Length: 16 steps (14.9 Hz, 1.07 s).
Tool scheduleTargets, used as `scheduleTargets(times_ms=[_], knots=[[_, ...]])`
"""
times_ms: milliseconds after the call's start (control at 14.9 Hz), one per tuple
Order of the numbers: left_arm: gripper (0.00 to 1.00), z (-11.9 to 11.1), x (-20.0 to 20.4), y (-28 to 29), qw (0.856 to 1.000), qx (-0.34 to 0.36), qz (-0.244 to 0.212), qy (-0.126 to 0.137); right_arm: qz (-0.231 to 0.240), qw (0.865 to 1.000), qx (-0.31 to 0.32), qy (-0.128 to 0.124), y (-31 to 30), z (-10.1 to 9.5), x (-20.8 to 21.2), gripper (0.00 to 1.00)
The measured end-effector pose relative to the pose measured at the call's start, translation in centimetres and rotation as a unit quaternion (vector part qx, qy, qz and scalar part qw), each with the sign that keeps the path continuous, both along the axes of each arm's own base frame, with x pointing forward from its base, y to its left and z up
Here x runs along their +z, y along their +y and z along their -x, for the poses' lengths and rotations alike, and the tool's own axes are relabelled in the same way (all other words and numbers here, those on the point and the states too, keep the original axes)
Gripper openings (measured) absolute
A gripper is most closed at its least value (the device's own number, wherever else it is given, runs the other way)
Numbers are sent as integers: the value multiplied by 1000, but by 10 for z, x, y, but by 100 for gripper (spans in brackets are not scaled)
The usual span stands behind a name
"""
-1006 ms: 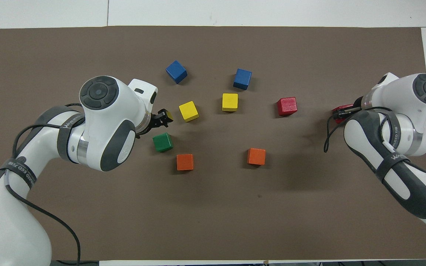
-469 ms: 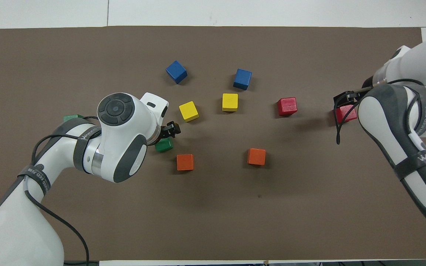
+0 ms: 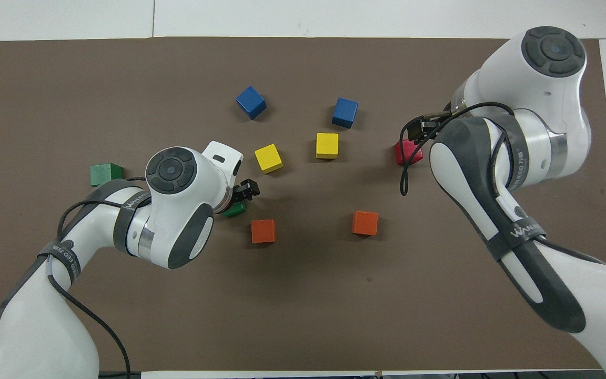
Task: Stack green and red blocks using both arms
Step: 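Grasp the second green block while the right gripper reaches the second red block, then carry the green block toward the first green while the right gripper grasps red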
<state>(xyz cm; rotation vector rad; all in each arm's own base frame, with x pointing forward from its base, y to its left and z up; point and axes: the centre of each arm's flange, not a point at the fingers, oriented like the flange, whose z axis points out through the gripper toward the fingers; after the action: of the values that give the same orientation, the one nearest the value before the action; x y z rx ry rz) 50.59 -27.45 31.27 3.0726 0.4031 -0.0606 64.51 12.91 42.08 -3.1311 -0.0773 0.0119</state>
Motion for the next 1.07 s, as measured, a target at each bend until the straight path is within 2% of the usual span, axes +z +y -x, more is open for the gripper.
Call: scheduleTargets(times_ms=[134, 335, 402, 603, 671, 872, 1073], knots=[[100, 3, -6, 2, 1000, 7, 0, -1, -4, 1000, 1, -16, 8, -10, -11, 100], [100, 4, -8, 2, 1000, 18, 0, -1, -5, 1000, 1, -24, 9, -17, -27, 100], [93, 4, -7, 2, 1000, 22, 0, -1, -5, 1000, 0, -23, 9, -18, -31, 100], [59, 8, -7, -5, 999, 33, -1, 1, -7, 1000, -12, -27, 10, -22, -43, 100], [55, 9, -5, -7, 999, 39, -3, 4, -8, 999, -17, -28, 12, -23, -51, 100], [55, -1, 31, 5, 999, 50, -13, 18, -9, 999, -29, -28, 18, -24, -74, 100], [55, -18, 92, 66, 999, 42, -12, 12, -9, 999, -40, -27, 19, -20, -93, 100]])
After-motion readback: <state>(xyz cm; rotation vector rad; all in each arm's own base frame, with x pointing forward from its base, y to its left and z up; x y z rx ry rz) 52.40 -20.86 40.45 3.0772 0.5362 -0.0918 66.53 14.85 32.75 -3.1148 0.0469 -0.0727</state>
